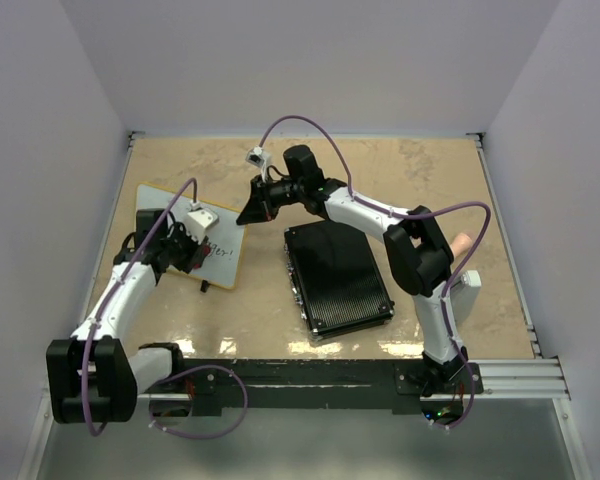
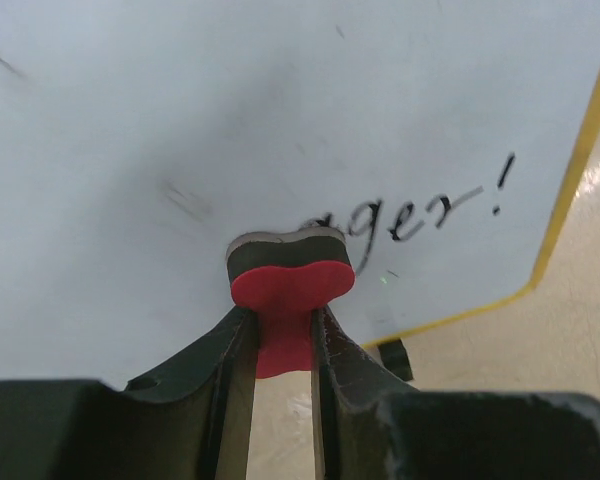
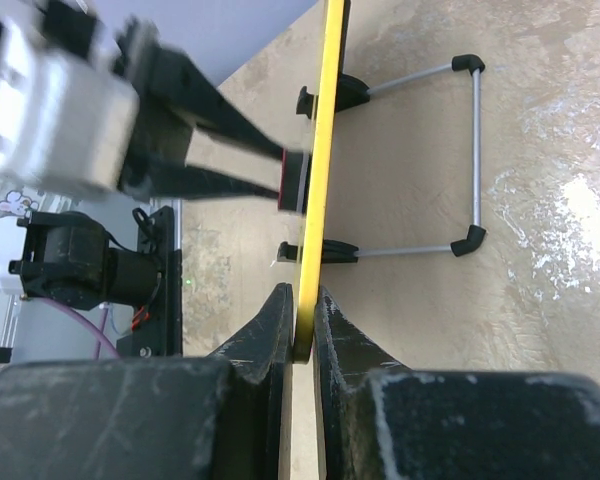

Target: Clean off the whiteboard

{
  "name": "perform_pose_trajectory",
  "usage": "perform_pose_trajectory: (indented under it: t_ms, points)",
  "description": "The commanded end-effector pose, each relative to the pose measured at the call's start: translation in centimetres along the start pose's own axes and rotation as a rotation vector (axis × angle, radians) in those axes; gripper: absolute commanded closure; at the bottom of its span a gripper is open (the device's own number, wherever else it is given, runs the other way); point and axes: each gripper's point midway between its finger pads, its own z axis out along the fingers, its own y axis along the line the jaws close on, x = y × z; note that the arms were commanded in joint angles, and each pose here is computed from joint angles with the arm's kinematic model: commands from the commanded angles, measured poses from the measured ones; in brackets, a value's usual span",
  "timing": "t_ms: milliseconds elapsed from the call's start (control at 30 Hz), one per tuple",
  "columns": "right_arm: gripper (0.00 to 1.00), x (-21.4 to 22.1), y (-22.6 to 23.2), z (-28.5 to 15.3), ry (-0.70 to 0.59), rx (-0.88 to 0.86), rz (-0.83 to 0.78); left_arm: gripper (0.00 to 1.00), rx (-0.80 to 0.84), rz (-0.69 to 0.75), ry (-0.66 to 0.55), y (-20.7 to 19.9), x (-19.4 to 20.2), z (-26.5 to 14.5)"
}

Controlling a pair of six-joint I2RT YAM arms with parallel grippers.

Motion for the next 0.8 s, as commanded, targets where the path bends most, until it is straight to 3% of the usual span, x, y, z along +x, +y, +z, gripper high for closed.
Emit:
perform_pose_trajectory:
  t_ms: [0,133,267,367,533,767]
  points:
    - [1.00,1.6,1.4,1.6,0.045,-0.076,-0.043,1.00,0.024,0.051,0.051,-1.1,1.8,0.4]
    - [1.00,1.4,1.5,1.6,0.042,-0.074,-0.043,1.00,-0.005,0.070,0.010,0.7,-1.3,0.0]
    - [1.00,1.5,1.4,1.5,0.044,-0.072,-0.043,1.00,-0.085,0.107,-0.147,3.9,-8.8,-2.0]
    - [1.00,1.6,1.4,1.4,0.046,-0.071,-0.039,1.00,-0.097,0.114,-0.165,4.7,-10.3,-2.4]
    - [1.00,1.6,1.3,1.4,0.048,-0.069,-0.037,1.00,-0.032,0.158,-0.118,2.0,-7.5,-1.0]
    - [1.00,1.7,1.3,1.4,0.050,-0.068,-0.039,1.00,0.086,0.200,0.054,-2.6,1.1,1.1]
